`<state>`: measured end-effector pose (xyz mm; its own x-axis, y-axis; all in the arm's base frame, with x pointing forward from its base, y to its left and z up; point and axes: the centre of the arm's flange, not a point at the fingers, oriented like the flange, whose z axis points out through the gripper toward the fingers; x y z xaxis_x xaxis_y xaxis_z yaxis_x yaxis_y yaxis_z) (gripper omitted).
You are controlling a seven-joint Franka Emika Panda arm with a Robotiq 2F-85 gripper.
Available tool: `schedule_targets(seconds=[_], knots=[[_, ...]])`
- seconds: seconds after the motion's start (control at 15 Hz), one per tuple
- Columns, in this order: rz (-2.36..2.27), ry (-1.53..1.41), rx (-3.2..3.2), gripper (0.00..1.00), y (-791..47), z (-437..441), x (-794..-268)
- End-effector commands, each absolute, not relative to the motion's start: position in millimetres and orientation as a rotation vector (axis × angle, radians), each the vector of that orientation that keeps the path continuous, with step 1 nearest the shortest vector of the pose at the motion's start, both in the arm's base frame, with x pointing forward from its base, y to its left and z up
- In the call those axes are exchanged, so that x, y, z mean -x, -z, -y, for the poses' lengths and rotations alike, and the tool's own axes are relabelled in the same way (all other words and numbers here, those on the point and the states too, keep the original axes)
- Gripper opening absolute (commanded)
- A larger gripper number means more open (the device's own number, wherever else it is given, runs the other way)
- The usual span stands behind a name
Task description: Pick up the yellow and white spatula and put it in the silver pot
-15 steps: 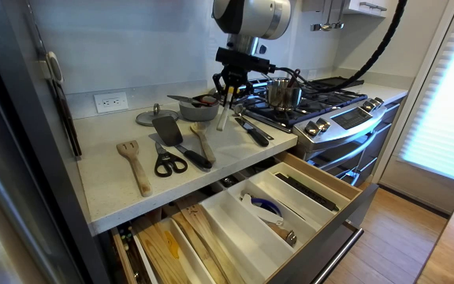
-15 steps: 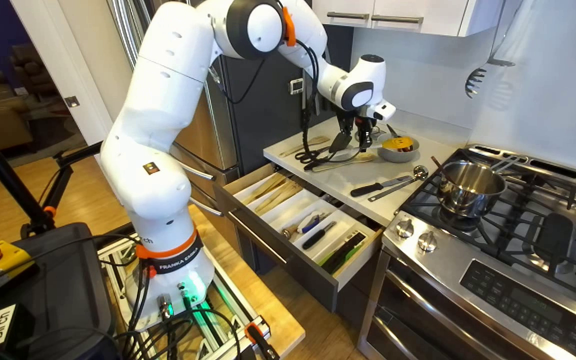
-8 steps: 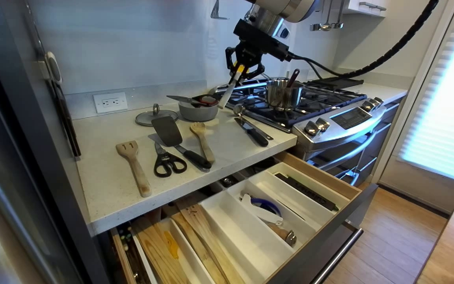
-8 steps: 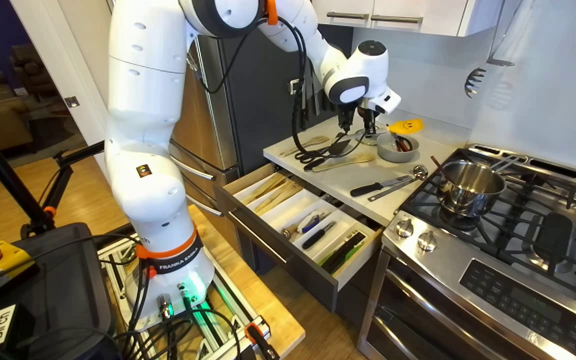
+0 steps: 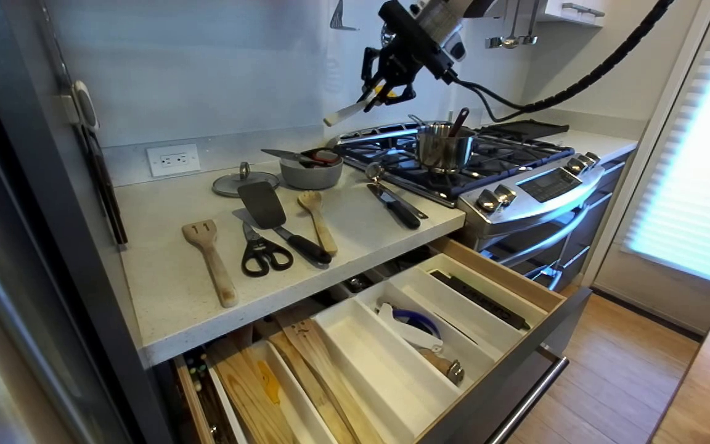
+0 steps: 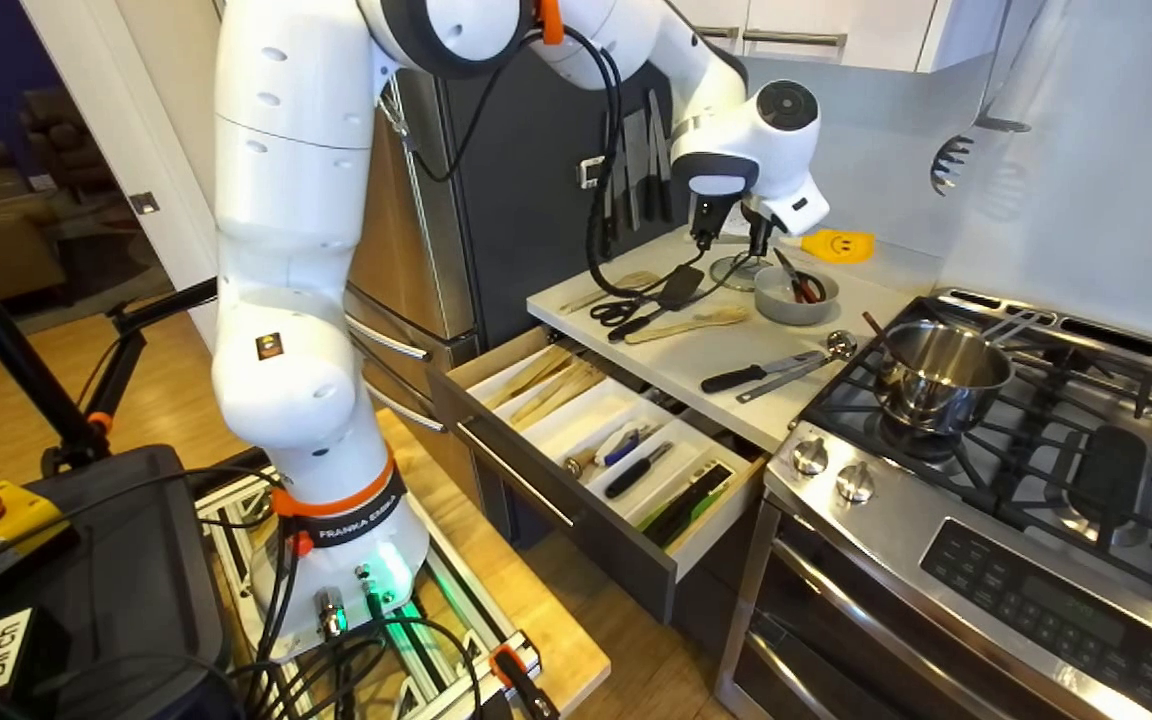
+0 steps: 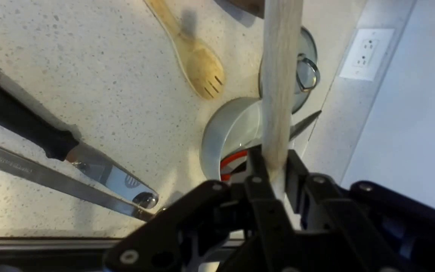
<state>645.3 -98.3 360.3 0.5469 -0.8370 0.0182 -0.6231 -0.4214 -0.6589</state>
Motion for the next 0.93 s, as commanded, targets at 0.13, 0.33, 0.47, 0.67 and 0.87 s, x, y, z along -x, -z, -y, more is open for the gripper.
schedule_targets(seconds=[0.13, 0.33, 0.47, 0.67, 0.87], knots=[[-1.311, 0.434, 1.83, 0.04, -371, 201, -612], [-1.374, 0.422, 1.631, 0.04, -369, 236, -602], [-1.408, 0.412, 1.5, 0.04, -370, 253, -599], [-1.424, 0.422, 1.478, 0.17, -372, 256, -598], [-1.428, 0.421, 1.415, 0.04, -373, 263, -597]])
